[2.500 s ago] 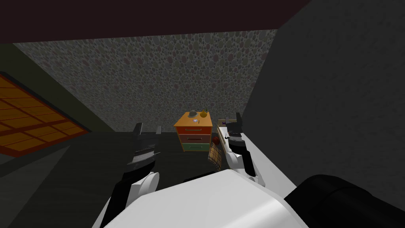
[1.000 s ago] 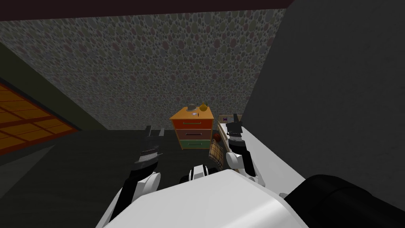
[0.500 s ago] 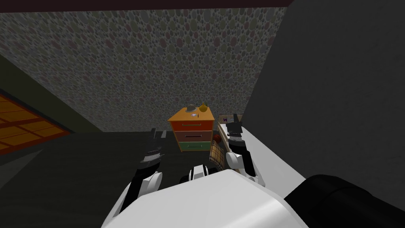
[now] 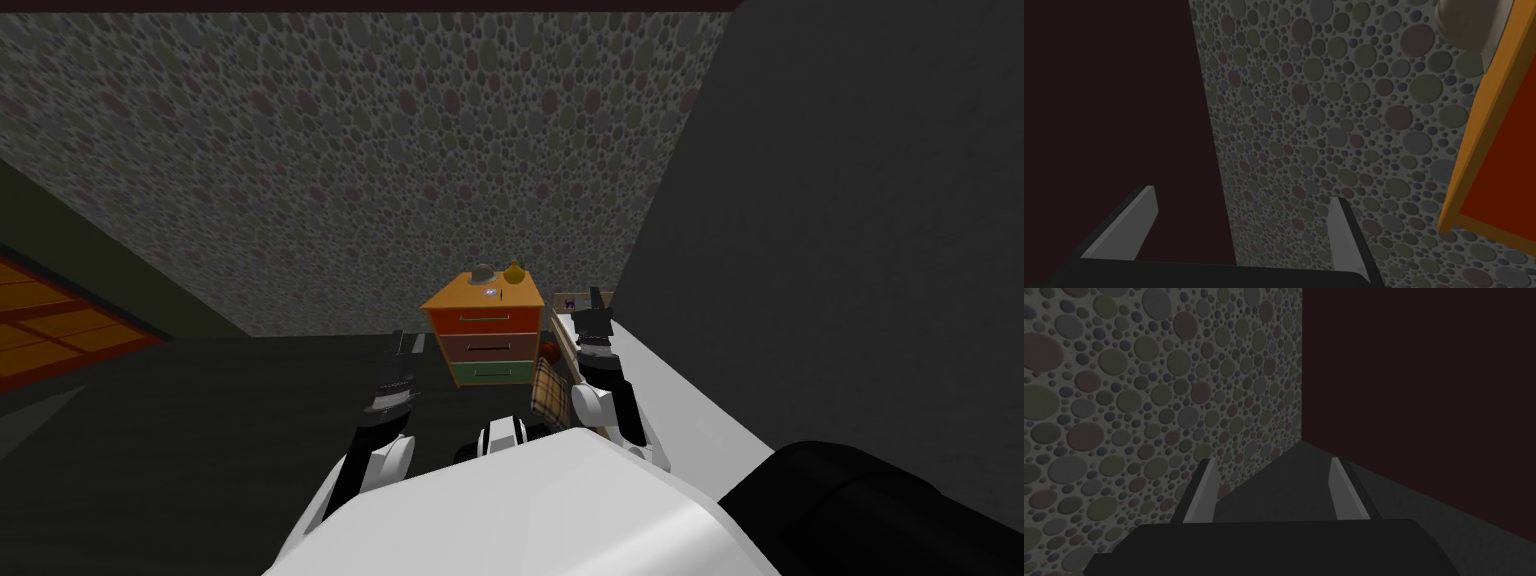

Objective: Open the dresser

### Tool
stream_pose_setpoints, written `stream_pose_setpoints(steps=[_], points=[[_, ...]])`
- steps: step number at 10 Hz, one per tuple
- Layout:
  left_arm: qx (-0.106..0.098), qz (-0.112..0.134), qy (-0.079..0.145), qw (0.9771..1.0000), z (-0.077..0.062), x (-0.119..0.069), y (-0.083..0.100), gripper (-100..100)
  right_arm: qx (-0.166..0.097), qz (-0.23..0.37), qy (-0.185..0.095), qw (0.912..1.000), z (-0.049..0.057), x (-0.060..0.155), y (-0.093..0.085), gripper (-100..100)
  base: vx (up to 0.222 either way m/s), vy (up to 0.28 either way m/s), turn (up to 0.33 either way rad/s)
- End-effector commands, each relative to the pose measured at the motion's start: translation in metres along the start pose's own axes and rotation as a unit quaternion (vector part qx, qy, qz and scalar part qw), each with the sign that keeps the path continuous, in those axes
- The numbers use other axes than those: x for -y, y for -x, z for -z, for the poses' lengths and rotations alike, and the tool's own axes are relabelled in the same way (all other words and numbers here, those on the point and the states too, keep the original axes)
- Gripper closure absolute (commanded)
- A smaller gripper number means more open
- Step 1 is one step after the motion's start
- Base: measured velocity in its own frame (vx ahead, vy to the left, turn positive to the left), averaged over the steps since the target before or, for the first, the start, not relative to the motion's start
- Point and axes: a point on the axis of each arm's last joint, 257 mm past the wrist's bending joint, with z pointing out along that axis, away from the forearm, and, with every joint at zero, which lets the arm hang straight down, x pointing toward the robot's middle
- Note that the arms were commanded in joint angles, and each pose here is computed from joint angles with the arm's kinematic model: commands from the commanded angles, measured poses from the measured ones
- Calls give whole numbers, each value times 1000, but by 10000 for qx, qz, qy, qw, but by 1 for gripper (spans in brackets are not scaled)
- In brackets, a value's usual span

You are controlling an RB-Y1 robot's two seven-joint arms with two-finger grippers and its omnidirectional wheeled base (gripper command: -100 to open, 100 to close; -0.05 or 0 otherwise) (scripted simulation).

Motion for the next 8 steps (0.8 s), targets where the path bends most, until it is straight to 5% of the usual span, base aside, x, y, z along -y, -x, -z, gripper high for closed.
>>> stream_pose_setpoints(steps=[1,8], points=[[-76,-102,-17,9999,8,-15,-2,-100,0,0,0,10000,0,0,0,0,98,16,-49],[-140,-223,163,9995,28,-50,-1,-100,0,0,0,10000,0,0,0,0,60,11,-19]])
